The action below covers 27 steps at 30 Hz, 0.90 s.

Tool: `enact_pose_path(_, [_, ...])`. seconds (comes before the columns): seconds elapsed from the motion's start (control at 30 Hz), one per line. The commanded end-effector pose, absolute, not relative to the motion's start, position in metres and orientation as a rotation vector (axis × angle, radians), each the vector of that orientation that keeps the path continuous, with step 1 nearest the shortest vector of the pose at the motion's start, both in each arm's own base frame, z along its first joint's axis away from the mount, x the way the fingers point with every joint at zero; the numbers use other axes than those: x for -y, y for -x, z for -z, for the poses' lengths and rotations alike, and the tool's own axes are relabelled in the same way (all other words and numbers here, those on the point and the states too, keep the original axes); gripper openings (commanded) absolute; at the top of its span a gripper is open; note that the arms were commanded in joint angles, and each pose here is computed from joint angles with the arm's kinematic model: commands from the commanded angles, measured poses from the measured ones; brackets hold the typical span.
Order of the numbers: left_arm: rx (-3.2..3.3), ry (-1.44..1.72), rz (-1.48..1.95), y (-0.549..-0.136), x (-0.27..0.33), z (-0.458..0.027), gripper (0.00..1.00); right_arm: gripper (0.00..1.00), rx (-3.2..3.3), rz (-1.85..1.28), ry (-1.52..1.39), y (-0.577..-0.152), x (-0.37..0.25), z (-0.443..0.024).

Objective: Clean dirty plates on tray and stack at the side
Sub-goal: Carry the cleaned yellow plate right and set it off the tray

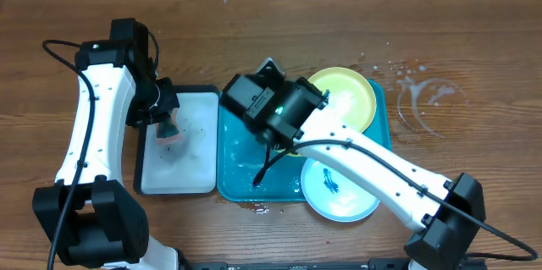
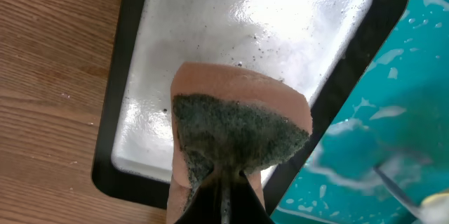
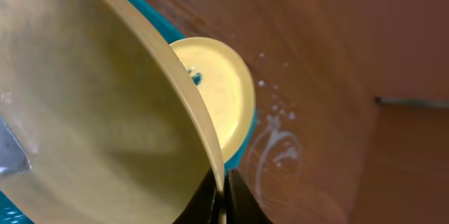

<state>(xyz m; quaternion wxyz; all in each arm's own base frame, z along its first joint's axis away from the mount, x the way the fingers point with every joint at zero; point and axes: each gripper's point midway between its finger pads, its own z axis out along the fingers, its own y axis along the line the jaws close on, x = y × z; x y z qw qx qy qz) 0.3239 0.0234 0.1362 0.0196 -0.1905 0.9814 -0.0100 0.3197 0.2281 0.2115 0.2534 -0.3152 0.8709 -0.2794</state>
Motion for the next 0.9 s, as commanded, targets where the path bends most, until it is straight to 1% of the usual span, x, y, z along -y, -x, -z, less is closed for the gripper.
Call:
enact_pose_path(0.0, [-3.05, 0.558, 0.043, -0.325, -0.022, -0.136, 0.04, 0.04, -2.209, 0.896, 0.796, -0.326, -0.225, -0.243])
enact_pose_path(0.13, [-3.05, 0.558, 0.043, -0.325, -0.022, -0.136, 0.04, 0.04, -2.078, 0.997, 0.807, -0.317, -0.232, -0.261])
enact_pose_path(0.27, [-3.05, 0.558, 0.042, -0.325, -0.022, -0.136, 0.04, 0.04, -1.885, 1.097, 0.8, -0.306, -0.246, -0.289])
enact_pose_path(0.4, [-3.05, 0.558, 0.042, -0.325, -0.022, -0.136, 0.04, 0.04, -1.748, 1.145, 0.797, -0.294, -0.258, -0.308])
enact_pose_path(0.57, [-3.05, 0.559, 0.042, -0.325, -0.022, -0.136, 0.04, 0.04, -1.706, 1.144, 0.813, -0.286, -0.266, -0.313])
enact_pose_path(0.87, [-3.046, 0.558, 0.043, -0.326, -0.022, -0.136, 0.04, 0.04, -1.705, 1.144, 0.815, -0.286, -0.267, -0.313])
